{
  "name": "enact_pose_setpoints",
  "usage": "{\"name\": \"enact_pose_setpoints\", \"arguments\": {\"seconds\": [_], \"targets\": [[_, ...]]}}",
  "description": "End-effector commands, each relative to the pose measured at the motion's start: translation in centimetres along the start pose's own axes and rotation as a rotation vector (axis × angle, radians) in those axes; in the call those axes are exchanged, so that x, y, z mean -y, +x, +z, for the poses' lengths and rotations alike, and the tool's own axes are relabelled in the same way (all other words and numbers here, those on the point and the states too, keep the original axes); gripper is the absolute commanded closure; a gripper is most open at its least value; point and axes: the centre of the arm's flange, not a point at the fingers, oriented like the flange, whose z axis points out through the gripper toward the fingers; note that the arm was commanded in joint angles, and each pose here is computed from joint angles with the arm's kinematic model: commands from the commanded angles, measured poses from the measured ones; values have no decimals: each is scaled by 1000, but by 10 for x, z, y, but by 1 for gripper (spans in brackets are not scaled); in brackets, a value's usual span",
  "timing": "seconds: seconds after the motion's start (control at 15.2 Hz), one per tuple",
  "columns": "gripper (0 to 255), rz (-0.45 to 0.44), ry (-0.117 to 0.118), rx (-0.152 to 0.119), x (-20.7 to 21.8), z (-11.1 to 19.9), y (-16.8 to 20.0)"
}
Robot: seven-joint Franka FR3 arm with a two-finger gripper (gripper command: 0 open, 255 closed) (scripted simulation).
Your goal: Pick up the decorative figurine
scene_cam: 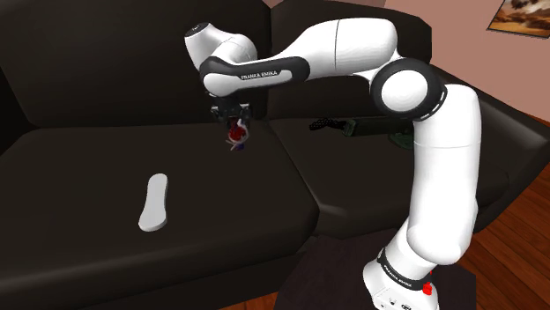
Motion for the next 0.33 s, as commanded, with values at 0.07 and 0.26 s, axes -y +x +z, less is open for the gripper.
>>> {"name": "enact_pose_setpoints", "arguments": {"seconds": [0.07, 0.26], "targets": [[255, 0, 0, 0, -5, -15, 6], [255, 0, 0, 0, -6, -21, 8]]}}
